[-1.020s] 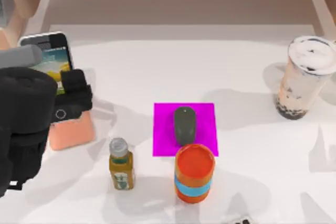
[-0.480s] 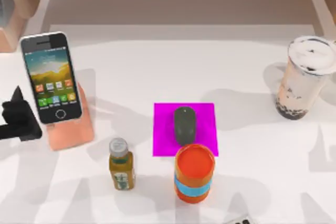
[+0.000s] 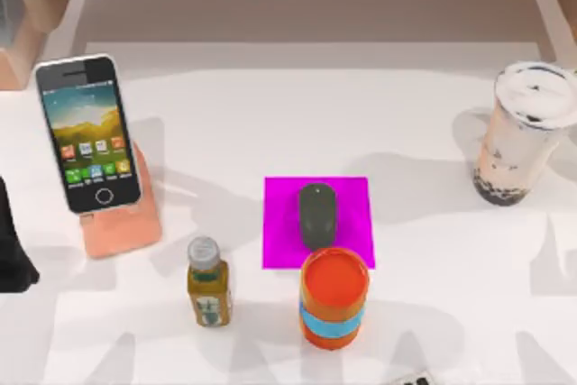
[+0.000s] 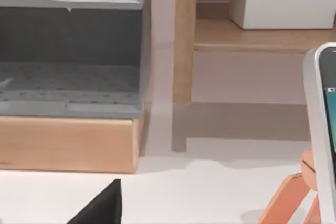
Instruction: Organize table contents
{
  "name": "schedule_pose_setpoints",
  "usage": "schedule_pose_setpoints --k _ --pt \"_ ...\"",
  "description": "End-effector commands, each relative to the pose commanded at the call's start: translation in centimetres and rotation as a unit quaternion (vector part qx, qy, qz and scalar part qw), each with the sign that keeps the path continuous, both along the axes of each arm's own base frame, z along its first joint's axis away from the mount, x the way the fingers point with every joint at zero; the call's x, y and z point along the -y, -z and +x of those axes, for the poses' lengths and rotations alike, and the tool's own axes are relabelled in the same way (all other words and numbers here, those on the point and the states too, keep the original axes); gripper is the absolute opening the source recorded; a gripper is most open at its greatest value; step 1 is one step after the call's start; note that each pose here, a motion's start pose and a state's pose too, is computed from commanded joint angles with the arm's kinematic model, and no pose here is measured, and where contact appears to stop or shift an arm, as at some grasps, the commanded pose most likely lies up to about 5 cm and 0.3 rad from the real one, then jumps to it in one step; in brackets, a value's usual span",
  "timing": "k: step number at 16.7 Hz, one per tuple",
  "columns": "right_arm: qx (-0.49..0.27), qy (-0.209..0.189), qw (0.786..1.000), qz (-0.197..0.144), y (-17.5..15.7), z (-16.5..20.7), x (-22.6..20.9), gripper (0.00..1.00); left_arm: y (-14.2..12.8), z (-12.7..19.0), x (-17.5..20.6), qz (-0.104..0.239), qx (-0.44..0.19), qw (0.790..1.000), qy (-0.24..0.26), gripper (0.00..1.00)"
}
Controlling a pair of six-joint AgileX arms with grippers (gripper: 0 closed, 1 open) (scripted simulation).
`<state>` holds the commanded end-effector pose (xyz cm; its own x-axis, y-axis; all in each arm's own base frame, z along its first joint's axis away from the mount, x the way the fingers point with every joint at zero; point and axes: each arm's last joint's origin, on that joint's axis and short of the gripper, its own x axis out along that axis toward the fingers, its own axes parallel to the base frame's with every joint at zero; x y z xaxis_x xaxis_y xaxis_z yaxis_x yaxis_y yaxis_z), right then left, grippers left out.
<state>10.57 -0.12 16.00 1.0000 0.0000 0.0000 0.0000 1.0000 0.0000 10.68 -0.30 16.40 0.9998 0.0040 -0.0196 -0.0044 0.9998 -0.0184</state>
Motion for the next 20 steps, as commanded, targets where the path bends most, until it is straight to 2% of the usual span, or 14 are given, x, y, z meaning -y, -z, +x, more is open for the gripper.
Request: schedule_pose_setpoints --k 10,20 --pt "-0.001 0.004 1.000 0.001 0.1 0.2 -0.1 1.00 0.4 -0.1 -0.2 0.009 0.010 1.000 0.002 1.00" --pt "-0.048 0.031 0.998 -0.003 2.0 3.5 -2.4 1.00 0.4 -0.1 -0.2 0.009 0.010 1.000 0.002 1.00"
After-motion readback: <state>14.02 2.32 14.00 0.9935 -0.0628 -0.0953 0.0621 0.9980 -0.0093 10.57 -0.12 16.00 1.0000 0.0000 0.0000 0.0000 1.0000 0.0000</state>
